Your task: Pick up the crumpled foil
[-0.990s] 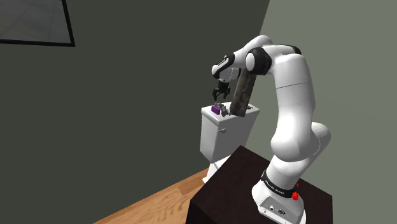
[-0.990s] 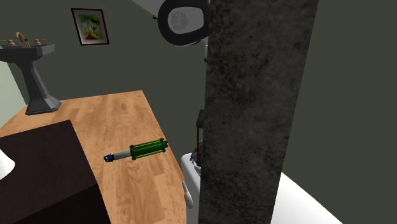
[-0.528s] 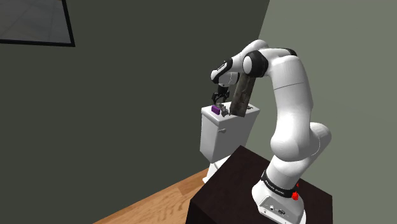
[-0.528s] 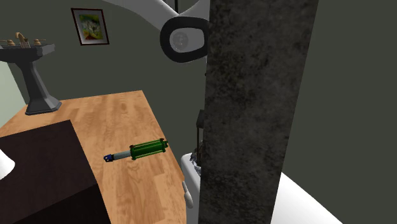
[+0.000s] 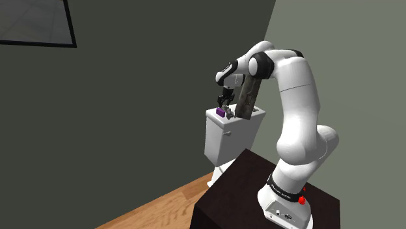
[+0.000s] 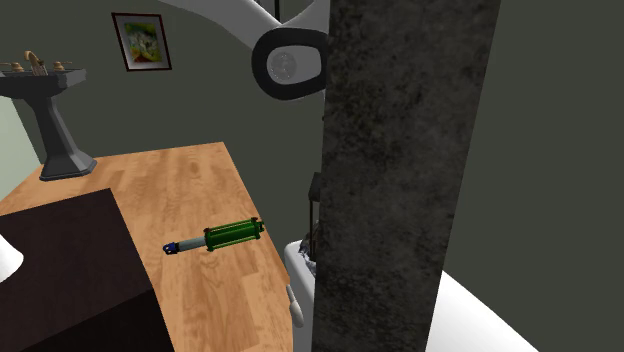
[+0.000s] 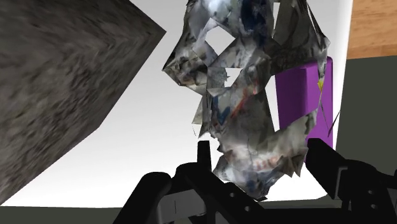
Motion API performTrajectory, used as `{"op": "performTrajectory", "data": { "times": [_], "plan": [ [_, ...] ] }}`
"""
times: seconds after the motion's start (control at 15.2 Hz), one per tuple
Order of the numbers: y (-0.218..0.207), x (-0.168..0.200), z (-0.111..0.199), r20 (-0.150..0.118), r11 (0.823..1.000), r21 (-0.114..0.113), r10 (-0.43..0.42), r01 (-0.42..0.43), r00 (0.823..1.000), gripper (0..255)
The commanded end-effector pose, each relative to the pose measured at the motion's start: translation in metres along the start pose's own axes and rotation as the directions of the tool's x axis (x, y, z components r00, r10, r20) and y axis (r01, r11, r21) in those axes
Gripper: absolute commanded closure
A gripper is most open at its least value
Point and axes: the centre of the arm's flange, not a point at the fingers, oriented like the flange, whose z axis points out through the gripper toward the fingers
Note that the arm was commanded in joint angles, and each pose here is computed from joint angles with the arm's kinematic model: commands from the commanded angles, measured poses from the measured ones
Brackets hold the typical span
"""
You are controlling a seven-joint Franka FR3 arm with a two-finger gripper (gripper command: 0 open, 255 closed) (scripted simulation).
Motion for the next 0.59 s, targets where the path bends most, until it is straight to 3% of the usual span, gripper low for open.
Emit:
{"op": "performTrajectory", "data": {
  "times": [0.0, 0.53],
  "plan": [
    [0.000, 0.000, 0.001, 0.002, 1.000, 0.000, 0.000, 0.000, 1.000, 255],
    [0.002, 0.004, -0.030, 0.002, 1.000, 0.000, 0.000, 0.000, 1.000, 255]
  ]
}}
